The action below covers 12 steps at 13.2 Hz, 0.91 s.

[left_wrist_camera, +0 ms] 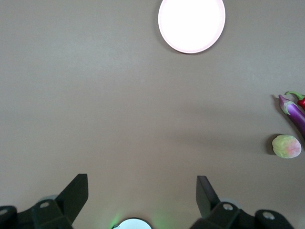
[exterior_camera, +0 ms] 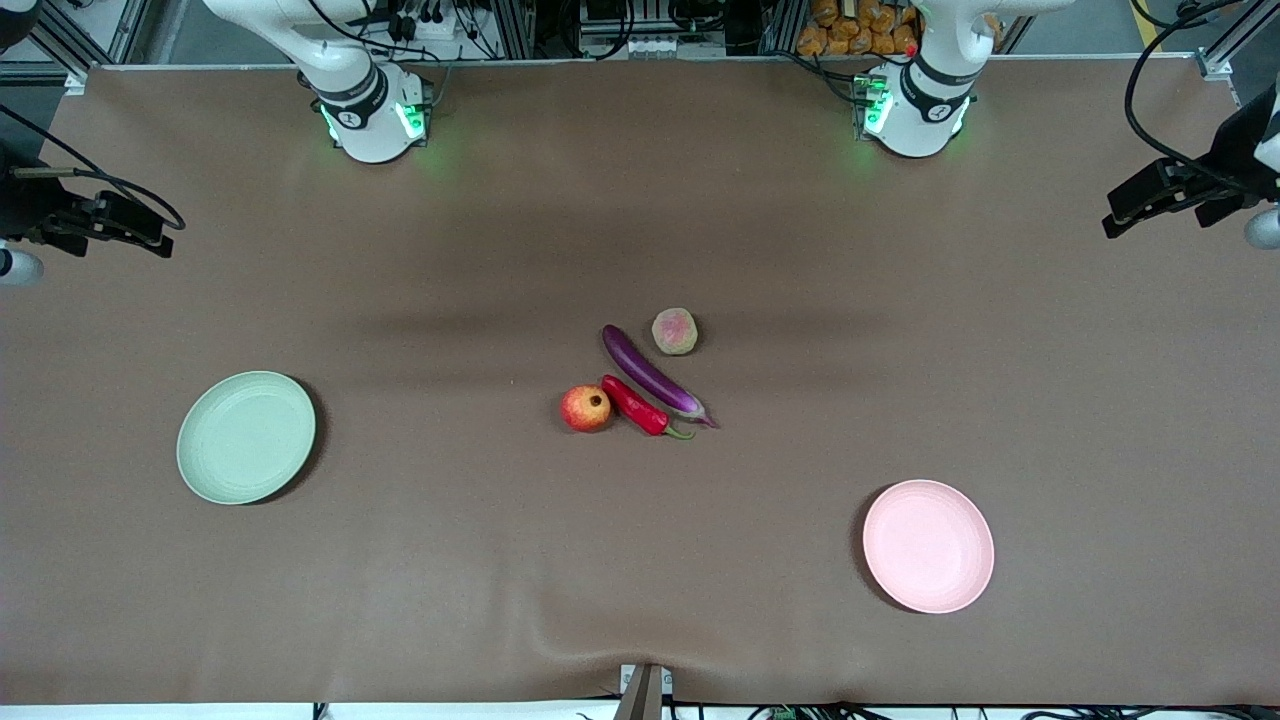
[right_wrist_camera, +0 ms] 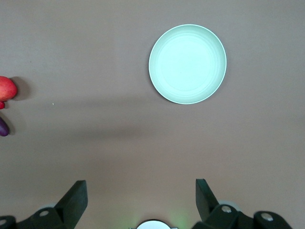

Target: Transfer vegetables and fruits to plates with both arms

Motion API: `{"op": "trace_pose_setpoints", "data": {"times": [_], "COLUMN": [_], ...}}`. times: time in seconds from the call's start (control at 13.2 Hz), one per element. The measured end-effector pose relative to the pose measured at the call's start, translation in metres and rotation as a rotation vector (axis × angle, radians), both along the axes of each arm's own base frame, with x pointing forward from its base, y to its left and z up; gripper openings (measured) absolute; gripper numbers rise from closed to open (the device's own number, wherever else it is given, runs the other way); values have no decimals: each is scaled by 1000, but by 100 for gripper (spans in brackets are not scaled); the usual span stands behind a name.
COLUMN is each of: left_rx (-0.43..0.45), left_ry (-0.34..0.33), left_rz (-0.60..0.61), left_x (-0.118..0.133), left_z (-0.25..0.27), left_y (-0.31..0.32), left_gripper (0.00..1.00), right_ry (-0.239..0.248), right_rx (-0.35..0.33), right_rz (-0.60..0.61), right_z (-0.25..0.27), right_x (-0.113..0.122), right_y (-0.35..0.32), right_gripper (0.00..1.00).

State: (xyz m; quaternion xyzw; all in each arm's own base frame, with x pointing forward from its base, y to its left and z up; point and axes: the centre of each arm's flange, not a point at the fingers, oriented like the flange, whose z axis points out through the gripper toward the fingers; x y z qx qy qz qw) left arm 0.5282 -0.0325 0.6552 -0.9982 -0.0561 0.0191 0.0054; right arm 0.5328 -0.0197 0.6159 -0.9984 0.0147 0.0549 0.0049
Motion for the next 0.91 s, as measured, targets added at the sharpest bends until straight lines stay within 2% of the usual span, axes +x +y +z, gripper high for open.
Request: {"op": "trace_pose_setpoints", "data": {"times": [0.68, 0.91], "left_rx": [-1, 0], "left_ry": [0, 34], "left_rz": [-32, -32], "left_x": [5, 6], "left_z": [-1, -9], "left_y": [0, 0], "left_gripper": [100, 100], "right_ry": [-2, -9], "right_rx": [-16, -16], "right_rz": [-10, -8], "right_z": [7, 10], "right_x": [-1, -1], "right_y": [3, 5], "right_gripper": [100, 100]}}
